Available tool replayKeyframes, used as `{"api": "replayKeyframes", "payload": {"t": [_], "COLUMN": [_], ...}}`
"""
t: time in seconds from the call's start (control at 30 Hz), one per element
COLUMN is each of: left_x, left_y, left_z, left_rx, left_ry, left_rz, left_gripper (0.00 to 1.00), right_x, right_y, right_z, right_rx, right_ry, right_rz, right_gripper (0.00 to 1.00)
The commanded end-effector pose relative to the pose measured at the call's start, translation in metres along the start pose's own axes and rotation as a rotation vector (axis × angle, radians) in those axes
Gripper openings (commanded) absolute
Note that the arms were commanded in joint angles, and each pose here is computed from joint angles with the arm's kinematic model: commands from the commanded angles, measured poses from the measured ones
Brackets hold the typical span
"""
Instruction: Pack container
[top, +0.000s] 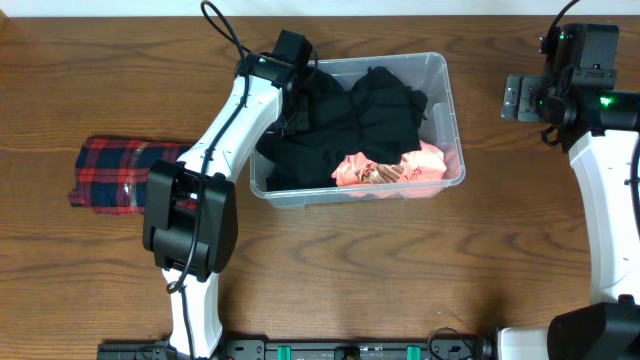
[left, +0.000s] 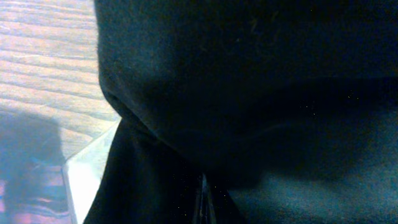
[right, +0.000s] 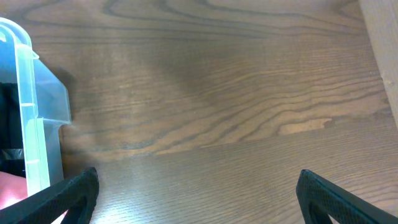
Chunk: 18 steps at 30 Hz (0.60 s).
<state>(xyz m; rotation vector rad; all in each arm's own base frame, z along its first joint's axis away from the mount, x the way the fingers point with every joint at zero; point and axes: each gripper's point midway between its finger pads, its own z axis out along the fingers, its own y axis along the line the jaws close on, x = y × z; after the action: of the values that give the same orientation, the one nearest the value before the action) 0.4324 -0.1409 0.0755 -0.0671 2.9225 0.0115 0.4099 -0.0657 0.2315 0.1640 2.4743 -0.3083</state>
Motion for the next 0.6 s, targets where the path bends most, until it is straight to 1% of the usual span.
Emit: {"api": "replayKeyframes", "payload": {"t": [0.0, 0.2, 0.33, 0.57], "left_x": [0.005, -0.026, -0.037, -0.047], "left_y": [-0.008, -0.016, -0.019, -0.025], "left_z": [0.003, -0.046, -0.076, -0.084], "left_rx": [0.032, 0.089, 0.126, 0.149], "left_ry": [0.029, -0.110, -0.196, -0.249], "left_rz": [-0.003, -0.014, -0.017, -0.017], "left_gripper": [0.06, 0.06, 0.06, 0.06], "right_x": [0.001, 0.001, 0.001, 0.001], "right_y": [-0.003, -0.003, -0.003, -0.003], "right_z": [0.002, 0.002, 0.002, 0.002], "right_rx": [0.011, 0.011, 0.011, 0.011], "right_ry": [0.007, 0.007, 0.007, 0.007], "right_rz": [0.003, 0.003, 0.003, 0.003], "right_gripper": [0.99, 0.99, 0.99, 0.99]}}
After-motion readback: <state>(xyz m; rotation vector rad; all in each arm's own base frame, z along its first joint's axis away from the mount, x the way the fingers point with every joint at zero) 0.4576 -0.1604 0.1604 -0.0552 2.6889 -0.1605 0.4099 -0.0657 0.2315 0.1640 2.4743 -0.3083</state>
